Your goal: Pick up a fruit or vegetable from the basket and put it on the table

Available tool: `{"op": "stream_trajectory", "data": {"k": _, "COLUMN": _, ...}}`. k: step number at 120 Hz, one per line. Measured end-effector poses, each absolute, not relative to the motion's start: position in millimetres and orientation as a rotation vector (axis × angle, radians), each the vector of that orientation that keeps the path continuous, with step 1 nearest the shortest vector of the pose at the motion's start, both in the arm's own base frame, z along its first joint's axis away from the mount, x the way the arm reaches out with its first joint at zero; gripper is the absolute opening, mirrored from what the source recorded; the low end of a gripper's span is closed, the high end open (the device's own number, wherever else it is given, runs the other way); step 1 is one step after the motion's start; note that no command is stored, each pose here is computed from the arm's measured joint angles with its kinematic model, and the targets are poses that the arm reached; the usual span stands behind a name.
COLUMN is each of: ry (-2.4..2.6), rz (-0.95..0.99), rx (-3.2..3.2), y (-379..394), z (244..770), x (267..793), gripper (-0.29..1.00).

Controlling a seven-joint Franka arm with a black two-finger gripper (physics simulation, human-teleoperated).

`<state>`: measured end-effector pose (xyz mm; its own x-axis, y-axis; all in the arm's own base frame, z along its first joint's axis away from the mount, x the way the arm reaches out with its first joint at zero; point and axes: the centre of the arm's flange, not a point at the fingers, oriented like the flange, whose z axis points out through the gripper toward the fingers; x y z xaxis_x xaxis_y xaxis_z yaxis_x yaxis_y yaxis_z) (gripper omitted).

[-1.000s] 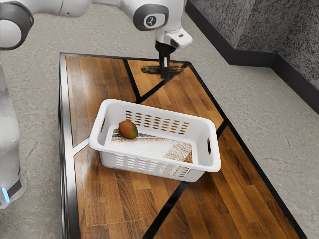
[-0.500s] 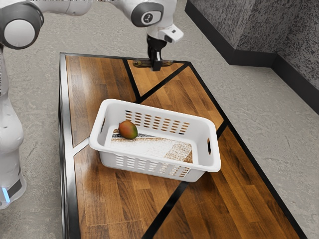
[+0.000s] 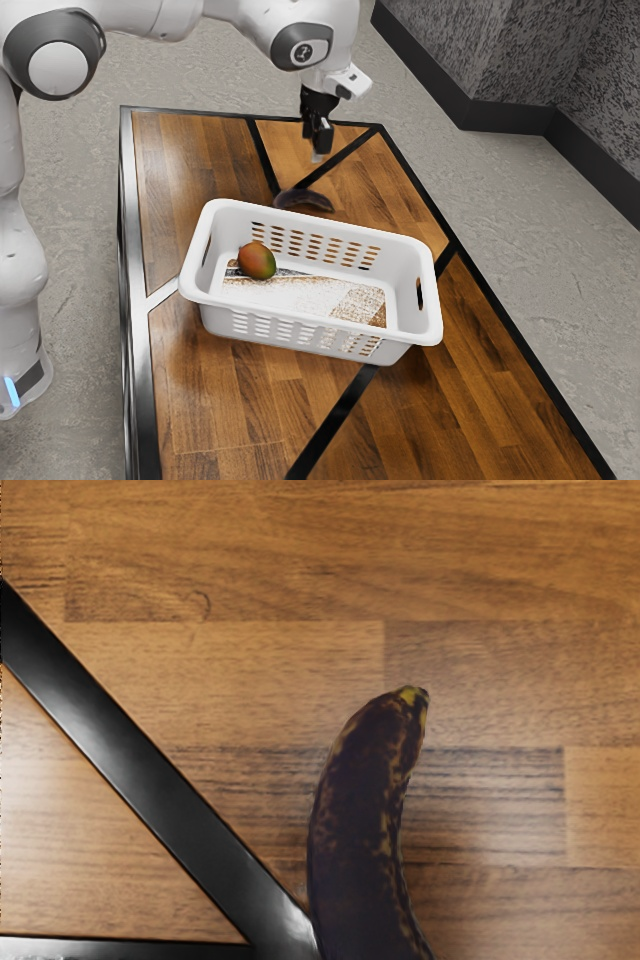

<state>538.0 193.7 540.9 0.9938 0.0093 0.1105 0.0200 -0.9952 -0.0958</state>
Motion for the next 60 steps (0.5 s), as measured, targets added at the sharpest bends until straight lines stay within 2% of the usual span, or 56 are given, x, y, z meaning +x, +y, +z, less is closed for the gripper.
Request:
{"op": "stream_trajectory", "data": {"k": 38, "ry": -0.061, "rz": -0.163, "rx": -3.043, "y": 202, "z": 542, "x": 535, "gripper": 0.69}}
{"op": "stream_trajectory", "data": {"k": 60, "ry": -0.096, "rz": -0.238, "rx": -3.062, "y": 203, "z": 576, "x": 536, "gripper": 0.7}}
